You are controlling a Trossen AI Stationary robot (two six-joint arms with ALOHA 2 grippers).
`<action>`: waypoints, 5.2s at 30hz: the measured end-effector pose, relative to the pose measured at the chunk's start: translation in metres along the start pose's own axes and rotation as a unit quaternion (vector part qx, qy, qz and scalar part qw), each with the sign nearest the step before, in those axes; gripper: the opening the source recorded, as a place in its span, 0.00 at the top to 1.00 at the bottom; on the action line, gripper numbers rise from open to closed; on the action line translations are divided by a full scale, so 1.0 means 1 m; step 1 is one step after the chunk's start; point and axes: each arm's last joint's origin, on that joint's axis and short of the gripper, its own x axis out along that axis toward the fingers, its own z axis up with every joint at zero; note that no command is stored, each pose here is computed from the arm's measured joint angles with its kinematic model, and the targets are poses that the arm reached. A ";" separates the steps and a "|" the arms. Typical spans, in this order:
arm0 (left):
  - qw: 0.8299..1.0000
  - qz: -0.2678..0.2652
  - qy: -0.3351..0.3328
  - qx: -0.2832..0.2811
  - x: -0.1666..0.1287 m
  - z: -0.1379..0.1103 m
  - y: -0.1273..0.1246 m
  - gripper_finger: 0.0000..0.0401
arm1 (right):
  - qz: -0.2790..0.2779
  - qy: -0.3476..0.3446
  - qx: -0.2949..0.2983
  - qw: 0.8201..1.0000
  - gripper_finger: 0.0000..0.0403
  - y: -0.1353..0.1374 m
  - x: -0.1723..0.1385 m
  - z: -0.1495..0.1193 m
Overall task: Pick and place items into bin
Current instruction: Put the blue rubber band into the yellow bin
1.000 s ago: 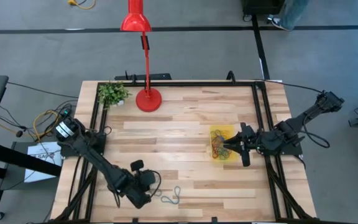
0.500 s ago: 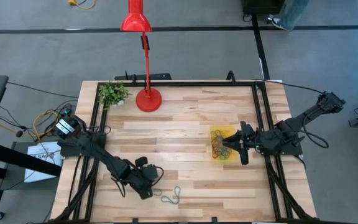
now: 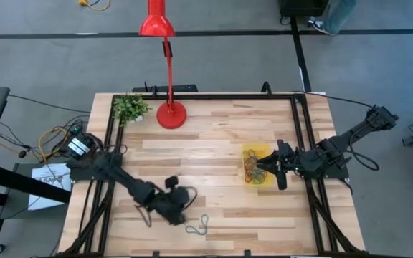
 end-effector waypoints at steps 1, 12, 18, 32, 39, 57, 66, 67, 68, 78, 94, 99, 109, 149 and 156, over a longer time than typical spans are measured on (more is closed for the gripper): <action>1.000 0.010 -0.017 0.002 0.001 0.009 0.002 1.00 | 0.000 0.000 0.000 1.000 0.81 0.000 0.000 0.000; 0.971 -0.009 -0.233 0.051 0.009 0.145 0.059 1.00 | -0.002 -0.002 0.000 1.000 0.81 0.000 0.000 0.000; 0.924 -0.097 -0.360 0.085 -0.010 0.213 0.104 1.00 | -0.002 -0.003 0.001 1.000 0.81 0.000 0.000 0.000; 0.930 -0.082 -0.353 0.059 0.076 0.255 0.156 1.00 | 0.050 -0.048 -0.008 0.998 0.81 0.007 -0.015 0.016; 0.929 -0.092 -0.355 0.047 0.111 0.285 0.161 1.00 | 0.046 -0.046 -0.038 0.997 0.81 0.006 -0.015 0.015; 0.950 -0.132 -0.274 0.069 0.125 0.288 0.148 1.00 | 0.045 -0.044 -0.039 0.997 0.81 0.006 -0.015 0.014; 0.966 -0.113 -0.220 0.077 0.131 0.278 0.152 0.95 | 0.045 -0.044 -0.039 0.997 0.81 0.006 -0.015 0.014; 0.967 -0.111 -0.216 0.081 0.132 0.278 0.152 0.93 | 0.045 -0.044 -0.039 0.997 0.81 0.006 -0.015 0.014; 0.967 -0.110 -0.213 0.085 0.132 0.277 0.152 0.92 | 0.045 -0.044 -0.039 0.997 0.81 0.006 -0.015 0.014; 0.972 -0.113 -0.199 0.055 0.128 0.277 0.153 0.77 | 0.045 -0.044 -0.039 0.997 0.81 0.006 -0.015 0.014; 0.946 -0.231 -0.179 0.143 -0.019 0.297 0.107 0.80 | 0.042 -0.033 -0.009 0.999 0.81 0.005 -0.014 0.011; 0.963 -0.142 -0.127 0.189 -0.072 0.276 0.079 0.82 | 0.044 -0.018 0.013 0.999 0.81 0.003 -0.009 0.001; 0.984 0.002 -0.024 0.178 -0.161 0.219 0.048 0.83 | 0.079 -0.096 -0.045 0.991 0.81 0.029 0.019 0.009; 0.972 0.147 -0.173 0.066 -0.162 0.013 0.039 0.83 | 0.076 0.153 -0.161 0.972 0.81 0.096 0.214 0.013; 0.972 0.147 -0.174 0.062 -0.162 0.013 0.039 0.83 | 0.017 0.185 -0.126 0.975 0.81 0.092 0.213 0.025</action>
